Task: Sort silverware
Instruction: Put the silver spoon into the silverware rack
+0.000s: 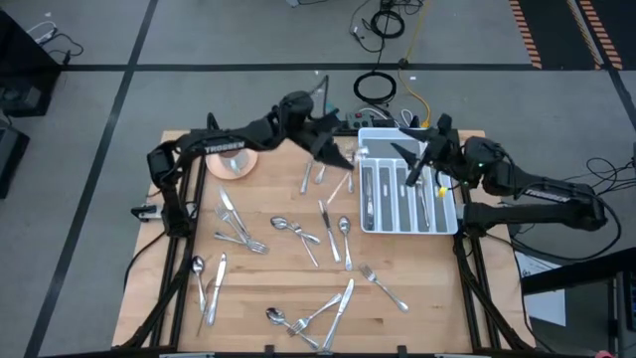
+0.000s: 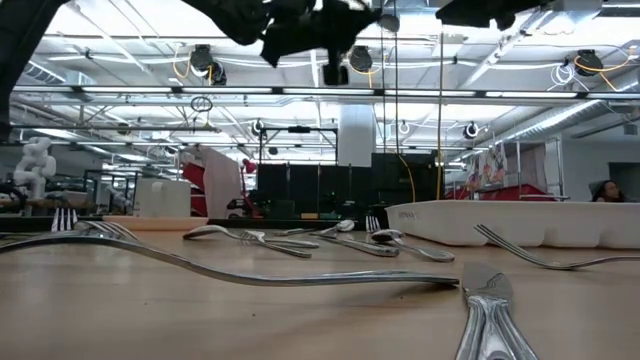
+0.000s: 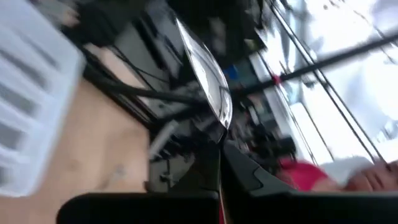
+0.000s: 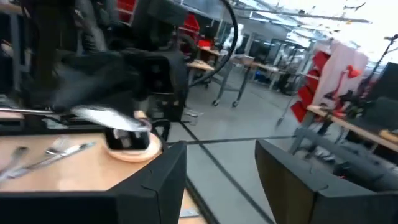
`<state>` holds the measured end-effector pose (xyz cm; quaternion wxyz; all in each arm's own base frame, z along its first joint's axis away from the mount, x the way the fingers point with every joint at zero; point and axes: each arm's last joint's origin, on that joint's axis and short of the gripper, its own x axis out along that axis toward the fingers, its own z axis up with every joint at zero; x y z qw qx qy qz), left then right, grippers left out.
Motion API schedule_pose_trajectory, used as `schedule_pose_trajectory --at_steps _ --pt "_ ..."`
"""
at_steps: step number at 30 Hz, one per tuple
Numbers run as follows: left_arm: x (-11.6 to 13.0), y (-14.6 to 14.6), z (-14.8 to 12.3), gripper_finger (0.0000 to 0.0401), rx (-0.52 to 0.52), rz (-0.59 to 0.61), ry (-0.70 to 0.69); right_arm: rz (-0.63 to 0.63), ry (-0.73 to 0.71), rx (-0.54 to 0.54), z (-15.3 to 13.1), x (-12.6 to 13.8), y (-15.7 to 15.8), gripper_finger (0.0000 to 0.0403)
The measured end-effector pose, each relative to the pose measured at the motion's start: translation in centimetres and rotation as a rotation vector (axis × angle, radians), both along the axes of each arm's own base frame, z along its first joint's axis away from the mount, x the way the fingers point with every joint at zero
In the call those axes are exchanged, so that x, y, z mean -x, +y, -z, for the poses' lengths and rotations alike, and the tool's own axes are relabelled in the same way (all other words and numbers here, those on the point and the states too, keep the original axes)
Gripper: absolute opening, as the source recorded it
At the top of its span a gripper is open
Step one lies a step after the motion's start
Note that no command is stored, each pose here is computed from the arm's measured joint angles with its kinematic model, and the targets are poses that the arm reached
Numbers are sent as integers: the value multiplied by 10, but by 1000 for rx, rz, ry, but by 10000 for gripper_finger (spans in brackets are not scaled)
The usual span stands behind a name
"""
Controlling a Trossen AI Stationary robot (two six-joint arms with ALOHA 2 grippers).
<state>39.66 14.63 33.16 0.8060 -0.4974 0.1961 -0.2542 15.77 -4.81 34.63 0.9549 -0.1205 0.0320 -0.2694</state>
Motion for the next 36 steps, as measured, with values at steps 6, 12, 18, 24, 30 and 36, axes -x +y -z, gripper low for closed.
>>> schedule_pose_trajectory --at_steps 6,12,18,24,30,36 --pt "-7 -27 -20 1 -32 115 -177 -34 94 86 4 -4 1 183" --pt "-6 -34 -31 1 -5 179 -220 -119 164 465 -6 -6 12 183" --pt "-7 -33 -27 1 18 173 -173 -224 175 639 -12 -14 21 183" --pt "-10 -43 -26 1 26 184 -163 -278 165 652 -25 -27 25 183" --pt "-13 -51 -26 1 26 189 -168 -378 183 668 -20 -42 30 183" --pt "-14 -57 -26 1 26 200 -170 -408 184 672 -17 -48 35 183"
